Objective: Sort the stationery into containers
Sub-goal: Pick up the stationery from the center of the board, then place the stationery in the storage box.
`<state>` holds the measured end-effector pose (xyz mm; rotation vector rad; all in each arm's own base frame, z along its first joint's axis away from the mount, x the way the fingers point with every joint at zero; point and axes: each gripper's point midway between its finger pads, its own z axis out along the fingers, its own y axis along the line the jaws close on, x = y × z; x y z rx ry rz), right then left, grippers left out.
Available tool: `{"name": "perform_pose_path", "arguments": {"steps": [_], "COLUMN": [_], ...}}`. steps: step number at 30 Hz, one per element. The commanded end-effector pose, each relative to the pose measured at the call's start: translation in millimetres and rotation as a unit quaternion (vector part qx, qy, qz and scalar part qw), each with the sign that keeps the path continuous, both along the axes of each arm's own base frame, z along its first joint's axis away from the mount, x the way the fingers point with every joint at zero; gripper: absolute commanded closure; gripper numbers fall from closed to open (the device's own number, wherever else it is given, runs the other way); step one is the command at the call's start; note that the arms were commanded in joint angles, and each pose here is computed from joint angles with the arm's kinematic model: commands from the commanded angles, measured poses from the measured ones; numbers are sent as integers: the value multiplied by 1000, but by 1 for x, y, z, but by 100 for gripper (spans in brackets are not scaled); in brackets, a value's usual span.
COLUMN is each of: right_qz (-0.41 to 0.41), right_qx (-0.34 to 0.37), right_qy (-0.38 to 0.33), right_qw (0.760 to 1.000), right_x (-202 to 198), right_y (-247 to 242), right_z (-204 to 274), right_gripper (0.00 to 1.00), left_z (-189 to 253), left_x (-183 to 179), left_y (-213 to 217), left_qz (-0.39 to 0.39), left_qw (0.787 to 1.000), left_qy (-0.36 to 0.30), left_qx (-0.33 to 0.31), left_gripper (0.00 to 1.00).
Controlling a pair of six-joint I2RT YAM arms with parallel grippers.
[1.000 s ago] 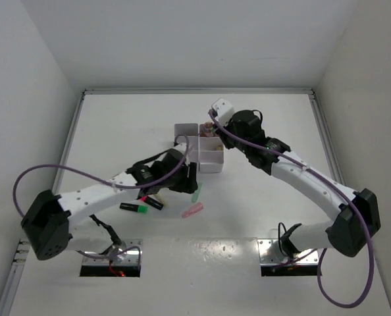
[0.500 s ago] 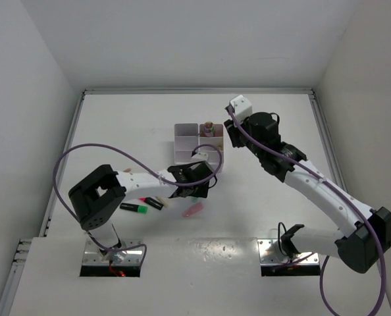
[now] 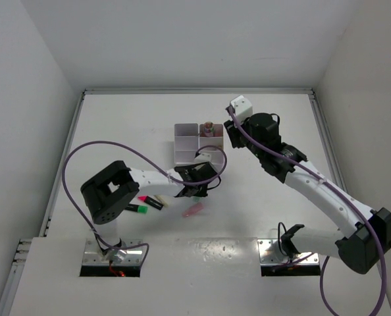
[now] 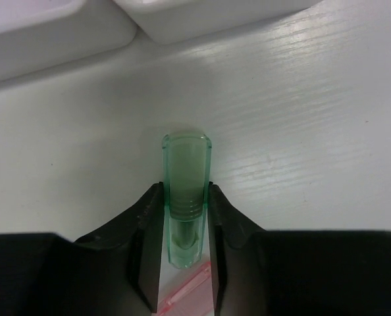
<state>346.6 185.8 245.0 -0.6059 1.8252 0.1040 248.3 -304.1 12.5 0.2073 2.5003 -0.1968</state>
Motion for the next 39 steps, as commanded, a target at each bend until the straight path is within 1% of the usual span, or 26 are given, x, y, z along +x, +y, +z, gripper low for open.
{"name": "perform_pose_path", "arguments": {"steps": [1,4,6,8,9,10,11,12,13,14,15,16,17,18,21,24,25,26,27,29,30,31,32,35,36,39], "right_qz": [-12,-12,-12,-12,-12,-12,-6,-6,0,0,0,0,0,0,-9,-9,-9,-9,-9,-9,-13,-13,-13,-13,-13,-13], "right_qx": [25,25,25,25,25,25,22,22,24,24,24,24,24,24,24,26,24,24,24,24,25,25,25,25,25,25], "right_qy": [-26,-26,-26,-26,-26,-26,-26,-26,-25,-25,-25,-25,-25,-25,-28,-31,-28,-28,-28,-28,-32,-32,-32,-32,-32,-32], "right_qw": [999,999,999,999,999,999,999,999,999,999,999,999,999,999,999,999,999,999,999,999,999,999,999,999,999,999], "right_x": [2,2,2,2,2,2,2,2,1,1,1,1,1,1,4,4,4,4,4,4,5,5,5,5,5,5], "right_y": [-3,-3,-3,-3,-3,-3,-2,-2,0,0,0,0,1,1,-4,-3,-4,-4,-4,-4,-5,-5,-5,-5,-5,-5], "right_z": [19,19,19,19,19,19,19,19,18,18,18,18,16,16,15,17,12,12,12,12,14,14,14,14,14,14], "right_gripper": [55,55,55,54,36,25,20,18,21,31,43,68,76,79,79,79,79,79,79,79,79,78,78,78,77,77], "left_z": [6,19,29,55,68,80,98,111,132,139,151,162,175,179,190,194,194,194,189,195,190,198,199,204,200,200], "left_x": [7,6,-1,-1,0,3,8,15,23,27,37,51,60,73,98,115,122,125,127,132,135,135,135,140,143,145], "left_y": [-7,-12,-14,-16,-15,-14,-14,-9,-2,4,11,22,29,41,63,69,78,80,77,76,75,69,63,58,55,45], "left_qz": [9,8,-1,0,3,7,13,25,36,39,57,76,93,115,161,195,214,235,237,250,259,250,242,211,163,48], "left_qw": [1000,999,999,998,997,996,994,992,989,988,984,981,977,973,962,952,947,940,940,932,929,928,931,942,957,975], "left_qy": [-15,-22,-27,-50,-58,-68,-88,-100,-121,-128,-143,-157,-170,-174,-192,-198,-196,-188,-173,-168,-157,-154,-154,-169,-180,-186], "left_qx": [-12,-28,-30,-46,-49,-56,-63,-69,-79,-80,-86,-88,-95,-95,-106,-131,-138,-161,-174,-204,-214,-228,-226,-198,-162,-112], "left_gripper": [72,82,82,84,84,84,84,84,84,84,84,84,84,85,89,93,97,97,97,100,100,100,100,100,100,99]}}
